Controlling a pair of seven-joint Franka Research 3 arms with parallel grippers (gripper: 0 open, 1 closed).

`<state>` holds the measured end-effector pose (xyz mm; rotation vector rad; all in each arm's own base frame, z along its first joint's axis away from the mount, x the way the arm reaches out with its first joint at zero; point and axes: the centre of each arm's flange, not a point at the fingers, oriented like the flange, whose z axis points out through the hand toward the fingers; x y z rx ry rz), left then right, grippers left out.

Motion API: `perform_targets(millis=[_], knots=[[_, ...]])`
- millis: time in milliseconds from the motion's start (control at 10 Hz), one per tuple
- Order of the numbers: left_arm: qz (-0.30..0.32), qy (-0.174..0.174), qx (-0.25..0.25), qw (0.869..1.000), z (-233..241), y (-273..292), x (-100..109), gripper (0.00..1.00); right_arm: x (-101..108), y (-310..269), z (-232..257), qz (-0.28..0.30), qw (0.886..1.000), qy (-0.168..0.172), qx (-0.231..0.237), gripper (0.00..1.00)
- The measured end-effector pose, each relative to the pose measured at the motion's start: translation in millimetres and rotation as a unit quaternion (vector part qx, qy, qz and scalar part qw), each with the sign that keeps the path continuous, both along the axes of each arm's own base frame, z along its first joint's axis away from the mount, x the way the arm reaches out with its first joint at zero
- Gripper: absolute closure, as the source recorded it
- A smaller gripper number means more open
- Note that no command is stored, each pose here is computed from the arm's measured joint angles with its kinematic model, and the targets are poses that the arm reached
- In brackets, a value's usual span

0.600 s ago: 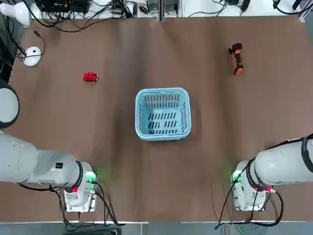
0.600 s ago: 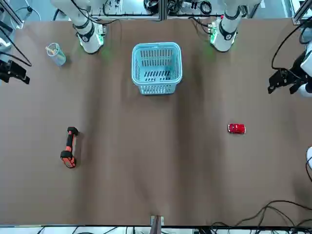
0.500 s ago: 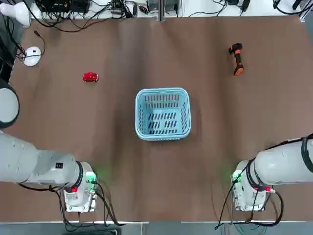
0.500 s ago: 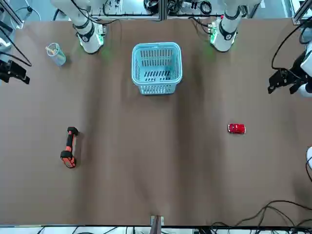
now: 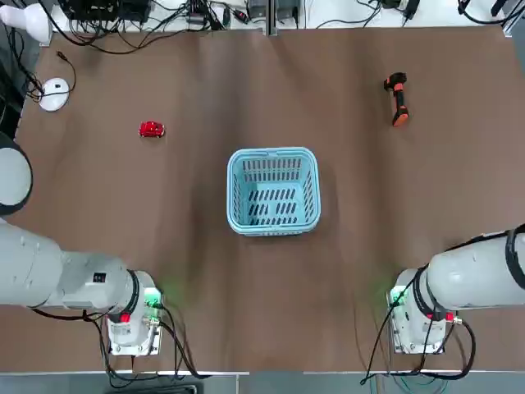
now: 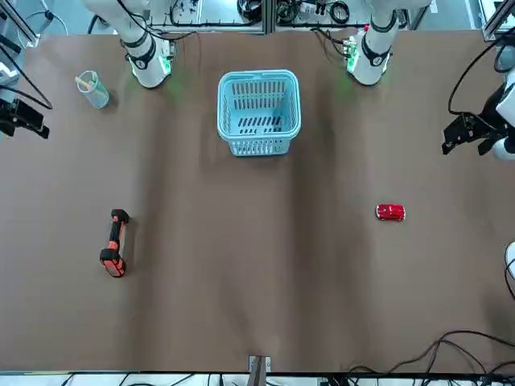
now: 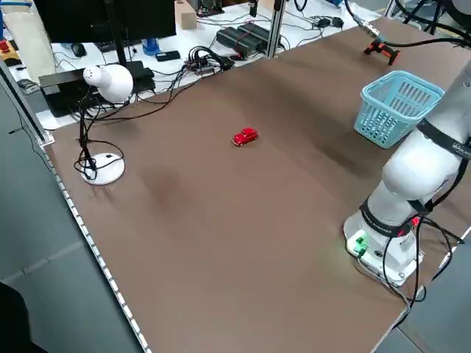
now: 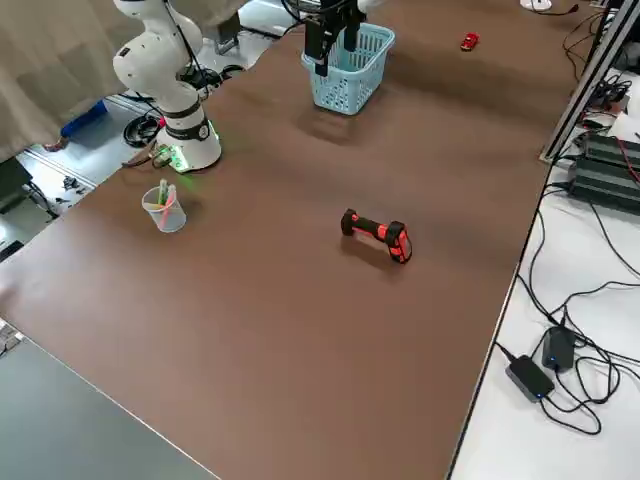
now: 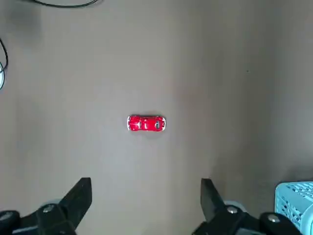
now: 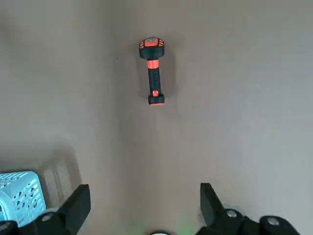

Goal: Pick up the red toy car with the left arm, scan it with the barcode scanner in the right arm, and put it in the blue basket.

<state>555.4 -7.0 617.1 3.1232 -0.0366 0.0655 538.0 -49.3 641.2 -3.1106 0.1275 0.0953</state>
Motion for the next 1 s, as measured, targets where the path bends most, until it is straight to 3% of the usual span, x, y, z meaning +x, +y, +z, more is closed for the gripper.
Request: perform_targets(millis=[400, 800, 1000], knots=[[0.002, 0.029, 0.014, 0.999, -33, 6, 15, 0.02, 13, -1, -19, -0.001, 1.000, 0.000, -0.001, 0.01], [0.038, 0.064, 0.014, 0.997, -75, 27, 33, 0.03, 69, -6, -115, -0.008, 1.000, 0.024, 0.001, 0.00], [0.113, 0.083, 0.013, 0.990, -103, 46, 42, 0.07, 91, -18, -169, -0.019, 0.999, 0.040, 0.001, 0.00]])
